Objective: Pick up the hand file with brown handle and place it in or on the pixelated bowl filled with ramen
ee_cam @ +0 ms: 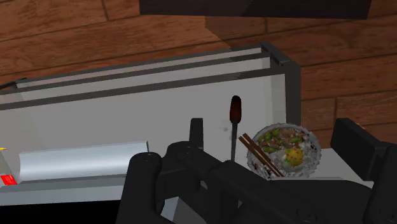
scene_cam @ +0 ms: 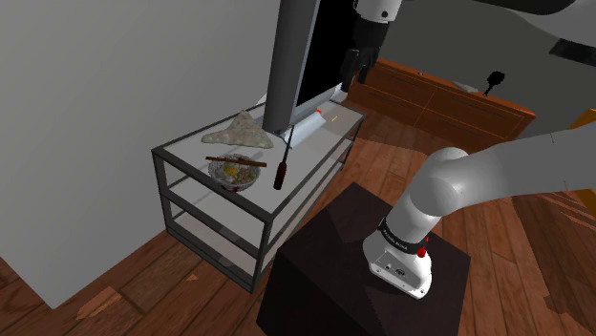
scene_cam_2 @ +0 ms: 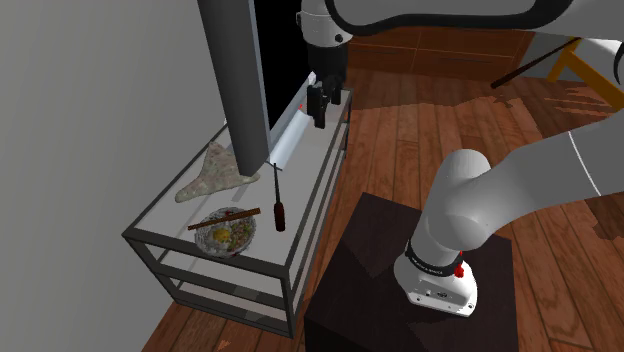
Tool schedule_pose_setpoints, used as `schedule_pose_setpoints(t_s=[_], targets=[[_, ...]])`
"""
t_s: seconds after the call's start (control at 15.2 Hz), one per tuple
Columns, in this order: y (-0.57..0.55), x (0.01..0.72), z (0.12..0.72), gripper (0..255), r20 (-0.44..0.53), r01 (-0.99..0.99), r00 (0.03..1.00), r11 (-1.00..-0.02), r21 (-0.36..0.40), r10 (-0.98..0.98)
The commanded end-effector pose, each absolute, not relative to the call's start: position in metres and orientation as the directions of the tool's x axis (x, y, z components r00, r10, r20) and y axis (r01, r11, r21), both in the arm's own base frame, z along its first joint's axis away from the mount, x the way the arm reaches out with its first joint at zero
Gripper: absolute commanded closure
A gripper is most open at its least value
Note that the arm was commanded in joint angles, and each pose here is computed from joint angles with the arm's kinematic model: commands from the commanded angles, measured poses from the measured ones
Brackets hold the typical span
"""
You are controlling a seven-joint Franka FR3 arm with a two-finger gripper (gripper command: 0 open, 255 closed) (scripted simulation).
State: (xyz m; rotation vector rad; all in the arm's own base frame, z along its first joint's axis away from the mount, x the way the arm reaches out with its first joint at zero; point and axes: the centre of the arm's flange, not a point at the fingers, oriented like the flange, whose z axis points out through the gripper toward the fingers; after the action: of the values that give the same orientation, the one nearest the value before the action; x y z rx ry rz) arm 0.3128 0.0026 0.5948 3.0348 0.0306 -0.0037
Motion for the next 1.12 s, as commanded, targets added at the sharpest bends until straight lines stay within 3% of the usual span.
schedule_pose_setpoints(t_s=[0.0, 1.06], targets=[[0.003, 0.313, 0.595, 0, -0.003, 0.02, 1.0, -0.994, 0.106, 0.02], [-0.014, 0.344, 0.391, 0, 0.182, 0.178, 0.964, -0.979, 0.094, 0.193]])
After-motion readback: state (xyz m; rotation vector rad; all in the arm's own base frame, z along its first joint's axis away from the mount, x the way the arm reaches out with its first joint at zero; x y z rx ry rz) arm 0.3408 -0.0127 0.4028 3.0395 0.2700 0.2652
